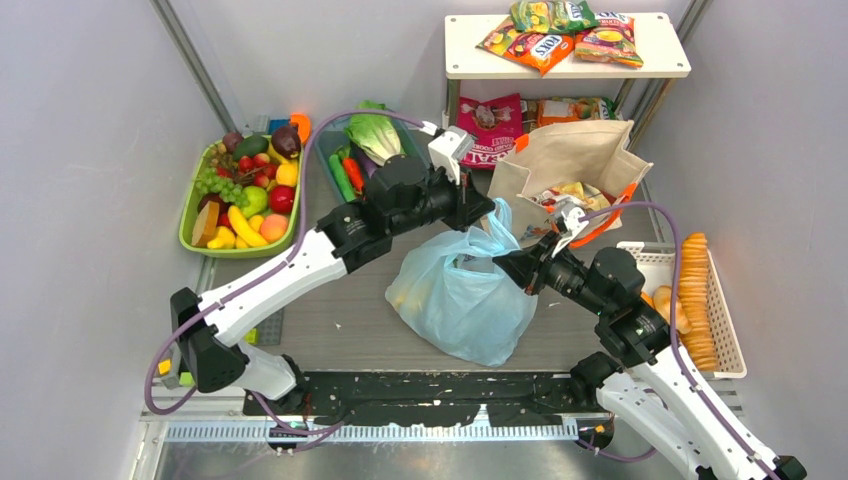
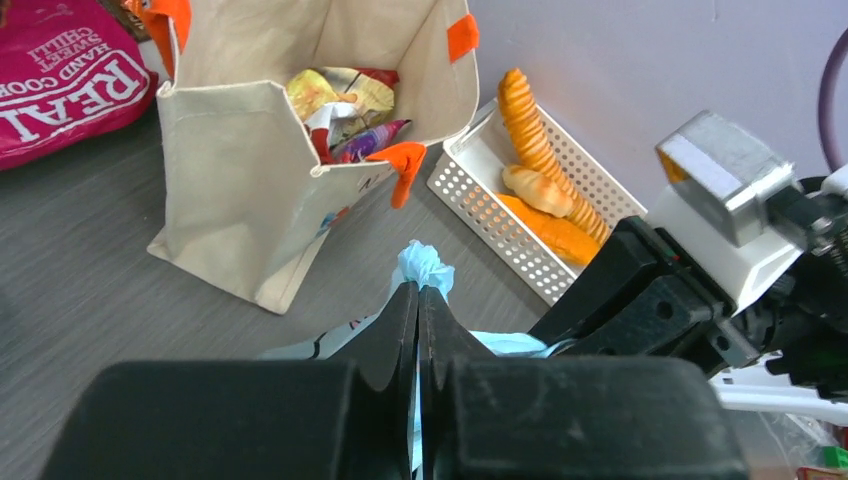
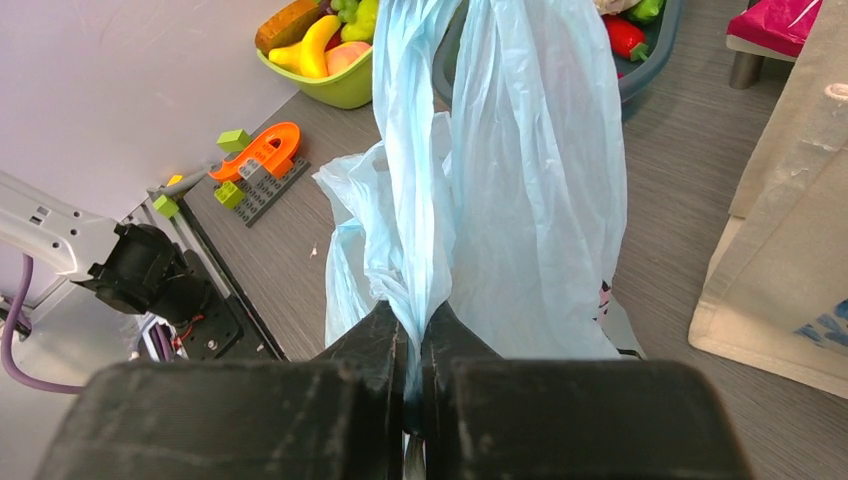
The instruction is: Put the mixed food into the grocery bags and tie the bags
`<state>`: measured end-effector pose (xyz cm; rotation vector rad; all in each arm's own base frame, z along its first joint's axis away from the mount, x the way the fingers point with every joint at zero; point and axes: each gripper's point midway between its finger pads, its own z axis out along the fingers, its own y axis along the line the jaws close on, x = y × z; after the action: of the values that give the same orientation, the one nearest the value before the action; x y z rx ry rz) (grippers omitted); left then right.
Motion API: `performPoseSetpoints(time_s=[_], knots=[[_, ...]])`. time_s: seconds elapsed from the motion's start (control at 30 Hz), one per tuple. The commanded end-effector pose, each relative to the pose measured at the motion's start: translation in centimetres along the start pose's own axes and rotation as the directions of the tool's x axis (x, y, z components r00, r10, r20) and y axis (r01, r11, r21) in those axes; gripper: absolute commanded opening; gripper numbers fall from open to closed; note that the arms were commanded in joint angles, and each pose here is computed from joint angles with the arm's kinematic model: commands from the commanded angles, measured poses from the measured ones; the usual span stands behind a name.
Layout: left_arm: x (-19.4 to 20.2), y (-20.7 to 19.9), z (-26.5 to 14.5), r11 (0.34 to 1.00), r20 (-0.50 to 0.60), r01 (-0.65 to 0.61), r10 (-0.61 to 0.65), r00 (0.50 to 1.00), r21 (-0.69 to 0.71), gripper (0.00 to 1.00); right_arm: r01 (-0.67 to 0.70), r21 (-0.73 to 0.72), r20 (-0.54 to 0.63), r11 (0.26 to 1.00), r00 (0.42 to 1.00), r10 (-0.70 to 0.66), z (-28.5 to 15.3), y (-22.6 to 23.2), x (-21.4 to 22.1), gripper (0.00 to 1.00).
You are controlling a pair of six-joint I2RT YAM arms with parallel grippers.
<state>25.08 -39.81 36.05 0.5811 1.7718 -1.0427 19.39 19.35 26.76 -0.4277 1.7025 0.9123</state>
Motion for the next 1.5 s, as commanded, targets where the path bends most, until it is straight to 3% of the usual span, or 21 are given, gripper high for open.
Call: performPoseSetpoints(time_s=[0.0,0.37,0.9,0.93,1.1,1.27,1.33,1.47], knots=[[-3.1,0.0,-2.1,0.999,0.128,-0.046,0.048,0.991,-0.019,0.00,0.039,-0.013,0.066,0.999,0.997,-0.038,-0.6,0.8,-2.1,0.05],[-2.5,0.4,-5.3,0.994,0.150,-0.100,0.105,0.983,-0.037,0.00,0.024,-0.008,0.070,1.000,0.997,-0.023,-0.6,0.7,-2.1,0.05],[-0.2,2.3,-6.2,0.989,0.120,-0.101,0.114,0.986,-0.106,0.00,0.018,-0.016,0.058,1.000,0.998,-0.017,-1.0,0.9,-1.7,0.06],[-0.4,2.3,-6.2,0.989,0.124,-0.106,0.119,0.985,-0.107,0.03,0.019,-0.020,0.055,1.000,0.998,-0.018,-0.9,1.0,-1.7,0.05],[-1.7,2.0,-6.0,0.987,0.129,-0.118,0.132,0.983,-0.113,0.39,0.018,-0.041,0.038,0.999,0.999,-0.016,-0.7,1.3,-1.4,0.05],[-2.8,1.3,-5.4,0.986,0.089,-0.134,0.143,0.986,-0.101,0.63,0.021,-0.043,0.038,0.999,0.999,-0.019,-0.7,1.3,-1.5,0.05],[-2.8,0.6,-5.1,0.989,0.070,-0.131,0.136,0.988,-0.064,0.70,0.023,-0.043,0.040,0.999,0.999,-0.021,-0.7,1.3,-1.6,0.05],[-2.4,0.1,-4.3,0.992,0.037,-0.126,0.127,0.991,-0.027,0.70,0.023,-0.043,0.037,0.999,0.999,-0.021,-0.6,1.3,-1.6,0.05]])
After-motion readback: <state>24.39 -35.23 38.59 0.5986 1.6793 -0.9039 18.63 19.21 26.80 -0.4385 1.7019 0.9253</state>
